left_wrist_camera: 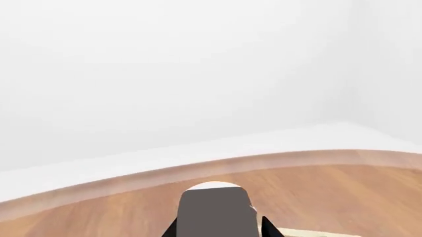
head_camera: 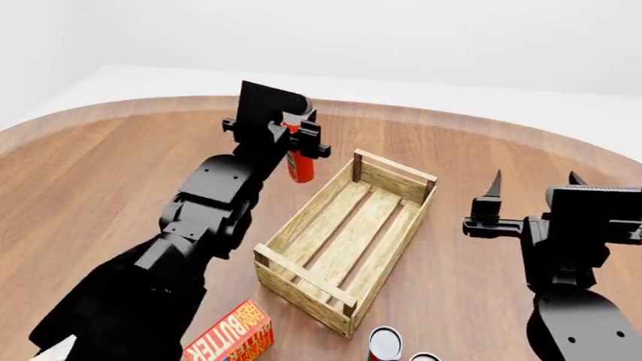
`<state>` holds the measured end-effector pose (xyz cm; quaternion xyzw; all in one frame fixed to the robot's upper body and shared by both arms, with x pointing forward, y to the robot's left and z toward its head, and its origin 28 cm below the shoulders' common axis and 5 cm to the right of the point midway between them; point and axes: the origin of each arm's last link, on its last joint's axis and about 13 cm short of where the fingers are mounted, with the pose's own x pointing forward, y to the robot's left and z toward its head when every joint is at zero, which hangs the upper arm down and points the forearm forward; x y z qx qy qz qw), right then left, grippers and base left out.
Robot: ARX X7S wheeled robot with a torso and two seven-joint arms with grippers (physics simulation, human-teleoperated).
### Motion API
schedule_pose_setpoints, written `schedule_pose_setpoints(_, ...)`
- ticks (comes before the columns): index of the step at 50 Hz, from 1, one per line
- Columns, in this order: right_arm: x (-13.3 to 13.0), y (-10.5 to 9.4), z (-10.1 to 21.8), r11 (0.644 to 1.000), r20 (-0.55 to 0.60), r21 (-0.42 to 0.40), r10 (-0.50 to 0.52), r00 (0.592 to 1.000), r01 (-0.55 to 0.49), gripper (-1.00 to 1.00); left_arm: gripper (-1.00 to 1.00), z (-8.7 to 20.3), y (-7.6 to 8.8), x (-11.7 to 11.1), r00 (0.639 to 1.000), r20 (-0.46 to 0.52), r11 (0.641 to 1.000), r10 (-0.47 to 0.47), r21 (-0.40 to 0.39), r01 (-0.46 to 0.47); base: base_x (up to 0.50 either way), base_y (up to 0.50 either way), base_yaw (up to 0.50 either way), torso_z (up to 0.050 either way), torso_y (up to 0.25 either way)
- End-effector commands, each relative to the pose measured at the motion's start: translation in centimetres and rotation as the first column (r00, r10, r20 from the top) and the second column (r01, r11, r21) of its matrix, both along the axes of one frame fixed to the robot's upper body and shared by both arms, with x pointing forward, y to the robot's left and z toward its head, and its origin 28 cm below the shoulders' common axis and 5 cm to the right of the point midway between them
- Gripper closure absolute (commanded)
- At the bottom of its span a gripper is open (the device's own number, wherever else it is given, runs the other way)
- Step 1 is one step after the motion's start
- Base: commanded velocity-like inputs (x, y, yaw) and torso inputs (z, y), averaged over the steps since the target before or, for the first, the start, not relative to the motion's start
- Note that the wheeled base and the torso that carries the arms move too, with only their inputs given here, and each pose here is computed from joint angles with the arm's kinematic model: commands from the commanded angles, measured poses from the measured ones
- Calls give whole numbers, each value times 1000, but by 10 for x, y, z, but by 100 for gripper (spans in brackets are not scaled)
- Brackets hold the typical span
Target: Pick up the ketchup, and put it in the wooden tray.
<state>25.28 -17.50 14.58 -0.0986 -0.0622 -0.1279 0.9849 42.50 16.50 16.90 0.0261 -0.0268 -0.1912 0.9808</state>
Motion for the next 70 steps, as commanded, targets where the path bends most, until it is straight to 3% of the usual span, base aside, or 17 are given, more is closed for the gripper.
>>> schedule_pose_setpoints(1, -20, -14, 1, 996, -3, -5, -84, 996, 84, -100, 100, 3, -23, -4, 997, -28, 997, -71, -16, 70, 0, 0, 0, 0, 0)
schedule_pose_setpoints(15, -29, -21, 0, 989, -10, -6, -150, 989, 150, -100, 100, -3, -40, -12, 990, -61, 991, -130, -26, 129, 0, 0, 0, 0, 1)
schedule_pose_setpoints(38, -27, -18, -2, 980, -22, 1, -197, 980, 197, -100, 100, -3, -52, -17, 987, -71, 989, -142, -41, 139, 0, 0, 0, 0, 0)
schedule_pose_setpoints(70, -28, -18, -2, 974, -27, 22, -225, 974, 226, -100, 100, 16, -54, -13, 995, -11, 995, -96, -9, 96, 0, 0, 0, 0, -133)
